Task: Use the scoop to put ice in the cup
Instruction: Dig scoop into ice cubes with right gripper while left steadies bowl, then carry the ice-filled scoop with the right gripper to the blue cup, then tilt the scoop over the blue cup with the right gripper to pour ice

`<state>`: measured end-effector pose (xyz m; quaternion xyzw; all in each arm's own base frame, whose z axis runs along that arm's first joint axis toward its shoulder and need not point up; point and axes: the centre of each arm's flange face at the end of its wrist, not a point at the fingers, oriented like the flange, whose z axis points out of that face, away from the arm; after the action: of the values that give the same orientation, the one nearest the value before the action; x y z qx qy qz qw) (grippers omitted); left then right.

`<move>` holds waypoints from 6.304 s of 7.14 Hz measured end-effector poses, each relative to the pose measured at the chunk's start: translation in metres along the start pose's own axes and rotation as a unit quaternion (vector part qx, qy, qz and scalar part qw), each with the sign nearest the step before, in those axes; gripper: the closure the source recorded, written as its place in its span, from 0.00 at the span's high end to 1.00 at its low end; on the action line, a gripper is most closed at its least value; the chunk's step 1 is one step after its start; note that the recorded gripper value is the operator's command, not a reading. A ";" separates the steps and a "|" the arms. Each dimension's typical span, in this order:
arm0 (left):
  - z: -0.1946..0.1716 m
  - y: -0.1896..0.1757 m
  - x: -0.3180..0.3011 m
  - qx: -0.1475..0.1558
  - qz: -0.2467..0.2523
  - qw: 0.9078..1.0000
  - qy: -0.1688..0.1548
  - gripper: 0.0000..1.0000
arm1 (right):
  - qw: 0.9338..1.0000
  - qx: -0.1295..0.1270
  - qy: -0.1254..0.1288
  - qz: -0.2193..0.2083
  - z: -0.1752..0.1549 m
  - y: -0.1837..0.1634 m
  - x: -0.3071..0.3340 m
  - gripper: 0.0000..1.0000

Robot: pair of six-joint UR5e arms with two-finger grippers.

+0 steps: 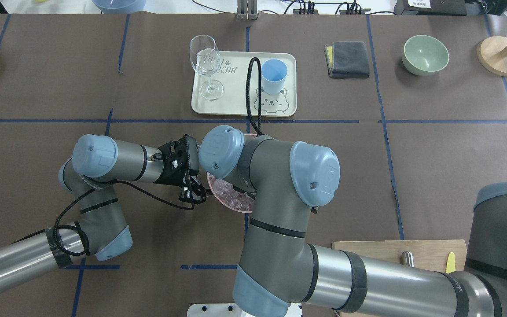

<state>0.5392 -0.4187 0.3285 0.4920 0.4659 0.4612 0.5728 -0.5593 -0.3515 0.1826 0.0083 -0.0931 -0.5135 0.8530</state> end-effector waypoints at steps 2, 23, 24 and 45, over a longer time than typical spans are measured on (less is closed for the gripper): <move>0.000 0.000 0.000 0.000 0.000 1.000 0.000 1.00 | 0.999 0.034 -0.003 -0.003 0.003 0.002 0.002 0.00; 0.000 -0.001 0.000 0.004 0.001 1.000 0.000 1.00 | 0.942 0.110 -0.149 0.282 -0.033 0.054 0.248 0.00; 0.000 -0.001 0.000 0.004 0.001 1.000 0.000 1.00 | 0.943 0.099 -0.142 0.285 -0.034 0.038 0.255 0.00; -0.006 0.000 0.003 0.025 0.010 1.000 0.002 1.00 | 0.990 -0.103 -0.059 0.081 -0.083 0.000 0.296 0.00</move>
<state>0.5332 -0.4152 0.3279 0.5103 0.4735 0.4559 0.5546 -0.4104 -0.6178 0.1459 -0.1171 -0.0900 -0.4495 0.8810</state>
